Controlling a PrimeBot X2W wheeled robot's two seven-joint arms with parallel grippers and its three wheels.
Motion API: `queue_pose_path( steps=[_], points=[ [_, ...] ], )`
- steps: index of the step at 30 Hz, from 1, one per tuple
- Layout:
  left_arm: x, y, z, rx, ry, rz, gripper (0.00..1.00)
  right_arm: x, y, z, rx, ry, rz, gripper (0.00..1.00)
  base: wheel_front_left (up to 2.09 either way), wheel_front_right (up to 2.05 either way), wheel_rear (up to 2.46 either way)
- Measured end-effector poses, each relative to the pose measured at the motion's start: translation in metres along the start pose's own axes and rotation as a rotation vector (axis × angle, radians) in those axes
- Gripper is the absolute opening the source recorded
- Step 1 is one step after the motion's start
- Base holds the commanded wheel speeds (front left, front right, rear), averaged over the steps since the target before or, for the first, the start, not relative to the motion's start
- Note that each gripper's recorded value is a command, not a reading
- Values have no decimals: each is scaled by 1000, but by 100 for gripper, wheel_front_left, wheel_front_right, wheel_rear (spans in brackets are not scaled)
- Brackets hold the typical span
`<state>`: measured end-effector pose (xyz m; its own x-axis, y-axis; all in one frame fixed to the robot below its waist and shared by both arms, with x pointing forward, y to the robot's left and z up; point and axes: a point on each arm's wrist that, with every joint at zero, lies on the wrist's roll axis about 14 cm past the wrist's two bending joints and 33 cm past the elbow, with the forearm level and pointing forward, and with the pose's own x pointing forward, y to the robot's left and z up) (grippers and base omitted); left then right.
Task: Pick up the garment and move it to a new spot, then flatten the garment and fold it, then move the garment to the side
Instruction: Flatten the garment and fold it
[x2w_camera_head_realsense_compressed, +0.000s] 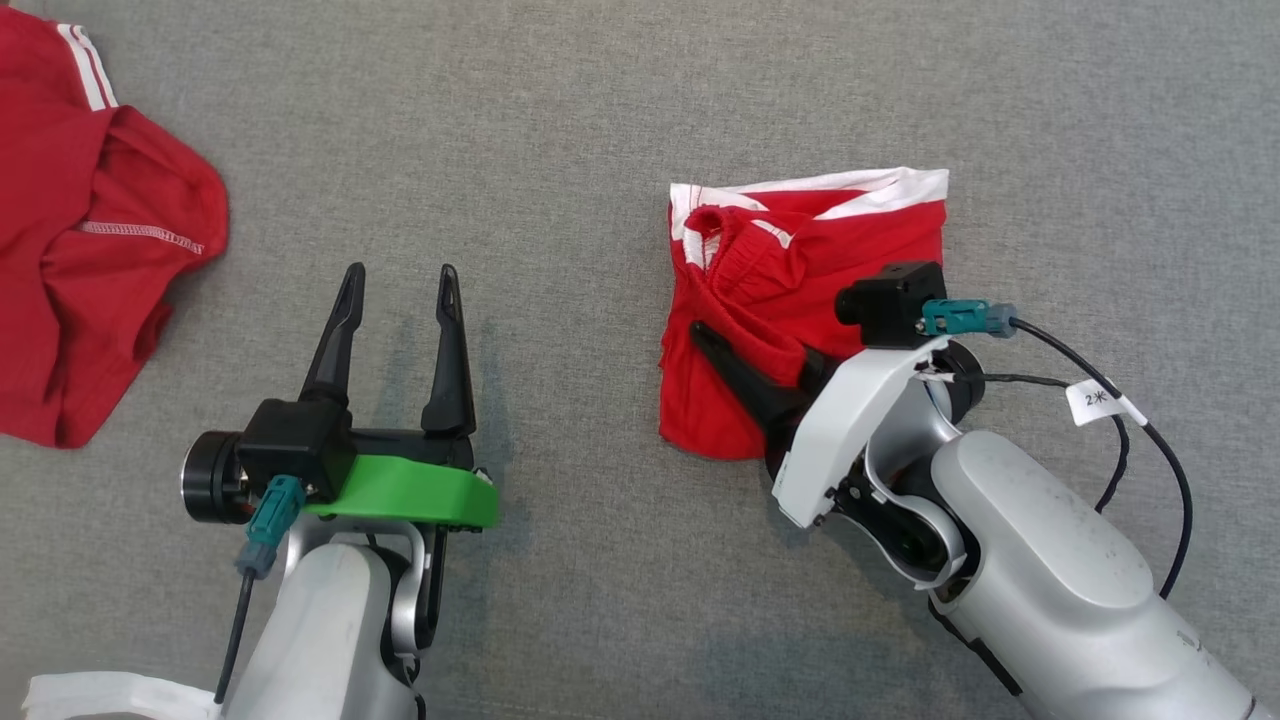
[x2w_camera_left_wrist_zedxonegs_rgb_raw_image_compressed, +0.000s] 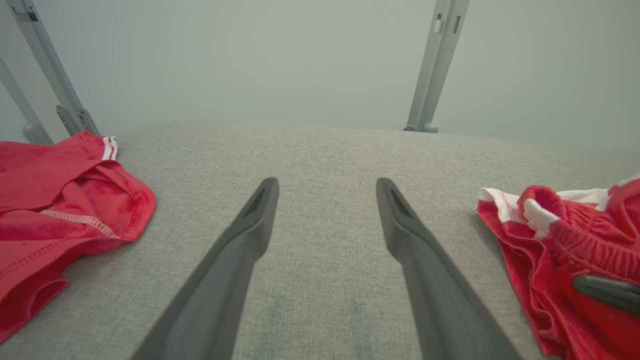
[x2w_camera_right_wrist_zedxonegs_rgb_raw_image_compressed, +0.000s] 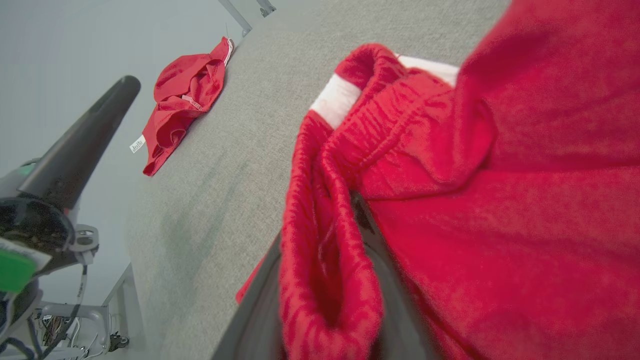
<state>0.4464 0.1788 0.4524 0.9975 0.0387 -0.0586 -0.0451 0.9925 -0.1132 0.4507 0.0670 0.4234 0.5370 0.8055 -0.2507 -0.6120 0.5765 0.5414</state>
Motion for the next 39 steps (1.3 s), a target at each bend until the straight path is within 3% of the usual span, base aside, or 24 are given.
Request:
queue_pose_path(
  steps=[6,9,18,27,39],
  points=[
    [5,-14,0,6,-6,-47,100,-20,5,36,-34,-179,1,100,0,0,0],
    [8,-24,2,2,-14,-73,100,-48,4,71,-5,-359,-26,100,0,0,0],
    [12,-34,10,9,-39,-108,100,-134,-54,130,-107,-671,-320,100,0,0,0],
    [11,-21,34,28,-99,-72,100,-213,-96,126,-306,-682,-634,100,0,0,0],
    [-15,-14,48,48,-99,-68,100,-231,-77,112,-359,-653,-674,100,0,0,0]
  ],
)
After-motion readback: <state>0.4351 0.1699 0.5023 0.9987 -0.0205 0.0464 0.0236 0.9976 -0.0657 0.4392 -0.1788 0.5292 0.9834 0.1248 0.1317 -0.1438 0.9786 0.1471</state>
